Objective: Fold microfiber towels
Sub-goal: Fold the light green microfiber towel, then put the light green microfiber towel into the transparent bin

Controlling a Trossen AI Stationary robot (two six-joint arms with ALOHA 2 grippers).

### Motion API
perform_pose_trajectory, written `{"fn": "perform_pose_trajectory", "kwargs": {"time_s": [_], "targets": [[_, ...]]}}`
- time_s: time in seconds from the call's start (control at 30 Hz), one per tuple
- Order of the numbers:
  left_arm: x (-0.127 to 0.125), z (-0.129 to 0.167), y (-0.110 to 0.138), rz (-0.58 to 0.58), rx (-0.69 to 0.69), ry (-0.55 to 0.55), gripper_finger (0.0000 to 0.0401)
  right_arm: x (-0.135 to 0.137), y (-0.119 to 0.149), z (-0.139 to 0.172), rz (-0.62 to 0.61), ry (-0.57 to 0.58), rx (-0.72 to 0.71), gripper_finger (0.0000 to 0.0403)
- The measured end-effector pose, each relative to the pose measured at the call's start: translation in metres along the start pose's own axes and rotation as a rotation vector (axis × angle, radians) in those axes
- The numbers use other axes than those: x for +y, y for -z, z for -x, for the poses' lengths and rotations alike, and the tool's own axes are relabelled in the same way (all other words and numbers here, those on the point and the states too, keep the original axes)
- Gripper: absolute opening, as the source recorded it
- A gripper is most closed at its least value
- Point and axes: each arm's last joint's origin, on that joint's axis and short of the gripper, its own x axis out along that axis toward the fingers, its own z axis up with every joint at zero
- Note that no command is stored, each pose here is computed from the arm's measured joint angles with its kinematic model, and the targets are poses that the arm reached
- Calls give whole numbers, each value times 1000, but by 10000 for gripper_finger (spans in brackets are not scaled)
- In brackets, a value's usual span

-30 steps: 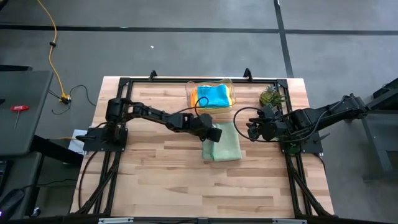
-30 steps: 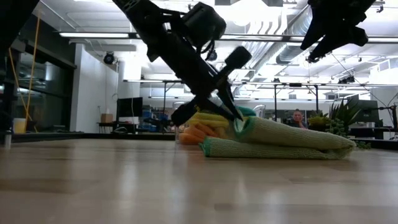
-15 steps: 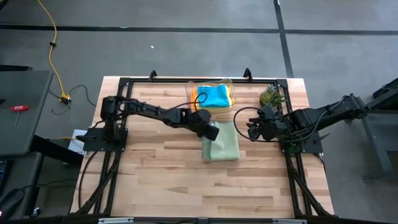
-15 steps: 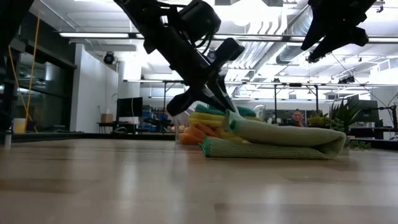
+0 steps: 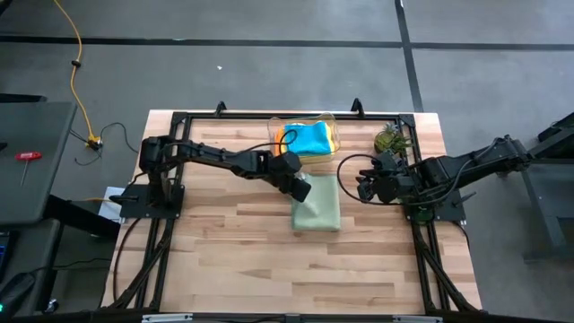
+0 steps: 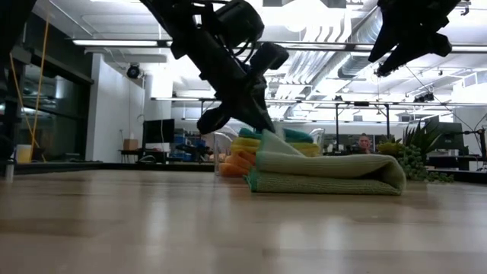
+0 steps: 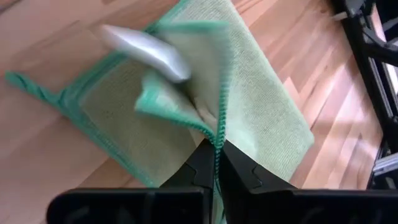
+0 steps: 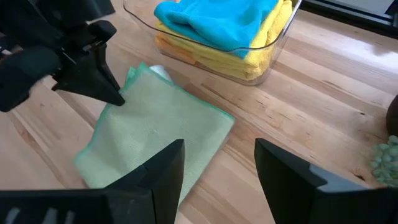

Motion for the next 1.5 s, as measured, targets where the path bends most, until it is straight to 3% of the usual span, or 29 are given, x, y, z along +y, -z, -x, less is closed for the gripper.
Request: {"fn": "perform_pose_trajectory", "kwargs": {"time_s": [0.67,1.0,1.23,1.4,1.5], "targets": [[-6,-1,11,-31,-28,-63,31,3,2,-6,11,33,4,188],[-1,0,5,-57,-45,-83,107,4,3,-6,11,27,17,188],[16,4,-8,-144,70,-28,156,4,3,-6,11,21,28,188],[21,30,-21,-222,91,17,165,4,3,-6,13,21,28,188],[6,66,-29,-325,-41,59,163,4,3,-6,-14,16,26,188]]}}
